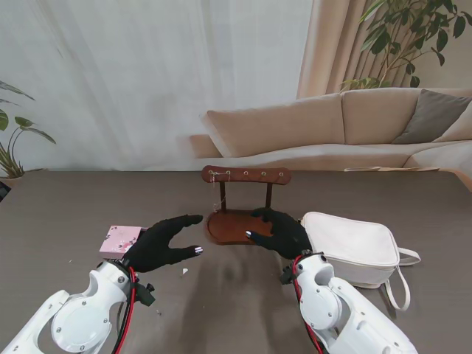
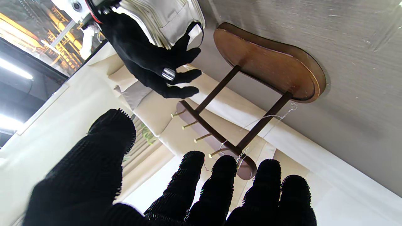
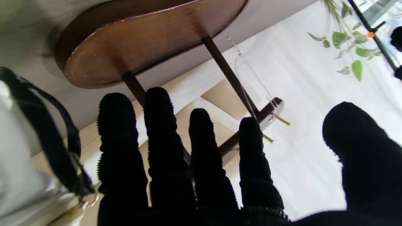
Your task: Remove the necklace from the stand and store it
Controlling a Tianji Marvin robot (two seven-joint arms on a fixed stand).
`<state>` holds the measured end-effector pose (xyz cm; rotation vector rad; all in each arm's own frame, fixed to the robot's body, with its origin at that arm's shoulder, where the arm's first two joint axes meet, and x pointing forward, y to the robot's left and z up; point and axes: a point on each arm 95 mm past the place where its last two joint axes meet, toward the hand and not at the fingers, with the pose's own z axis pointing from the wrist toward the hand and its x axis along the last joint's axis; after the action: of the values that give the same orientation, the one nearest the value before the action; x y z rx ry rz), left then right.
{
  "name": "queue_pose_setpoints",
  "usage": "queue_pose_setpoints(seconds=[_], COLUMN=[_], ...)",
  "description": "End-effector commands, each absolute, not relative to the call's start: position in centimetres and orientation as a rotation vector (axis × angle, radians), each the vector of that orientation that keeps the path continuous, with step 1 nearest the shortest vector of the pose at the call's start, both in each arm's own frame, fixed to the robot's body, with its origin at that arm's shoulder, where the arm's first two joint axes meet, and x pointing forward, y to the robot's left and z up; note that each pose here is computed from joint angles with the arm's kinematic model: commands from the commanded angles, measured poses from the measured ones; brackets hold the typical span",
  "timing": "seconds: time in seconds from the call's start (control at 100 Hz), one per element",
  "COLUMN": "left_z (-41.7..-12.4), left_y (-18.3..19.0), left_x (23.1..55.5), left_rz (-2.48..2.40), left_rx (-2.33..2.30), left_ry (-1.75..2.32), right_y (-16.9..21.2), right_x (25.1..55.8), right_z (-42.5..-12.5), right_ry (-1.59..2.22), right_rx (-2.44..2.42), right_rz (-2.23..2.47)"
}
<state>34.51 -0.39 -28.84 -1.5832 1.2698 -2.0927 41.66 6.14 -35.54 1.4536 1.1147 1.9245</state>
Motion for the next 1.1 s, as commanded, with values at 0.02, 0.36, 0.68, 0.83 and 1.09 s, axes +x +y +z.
queue_pose_setpoints(seconds=[0.02,0.36,0.68,0.83,1.09], left_z=[-28.8,-28.7,-28.6,-28.6,-28.6], left_y=[-0.6,-0.3,-0.2,-0.1,-0.1], left_x=[34.3,34.1,34.0,34.0,33.9], left_rz=[-2.096,-2.095,-2.098,-2.101,-2.101], left_rx=[-1.586,-1.584,-1.576,-1.575,-1.572], left_ry=[1.284,1.269,1.266,1.26,1.267], right_y=[8.2,10.6,12.6,13.3,14.3], right_x=[42.5,44.4,46.3,47.3,48.8], right_z=[-34.7,-34.2,-35.4,-35.9,-35.7], right_ry=[1.125,1.153,1.189,1.205,1.185], right_rx=[1.479,1.51,1.57,1.58,1.618], right_rz=[1.95,1.852,1.776,1.737,1.705])
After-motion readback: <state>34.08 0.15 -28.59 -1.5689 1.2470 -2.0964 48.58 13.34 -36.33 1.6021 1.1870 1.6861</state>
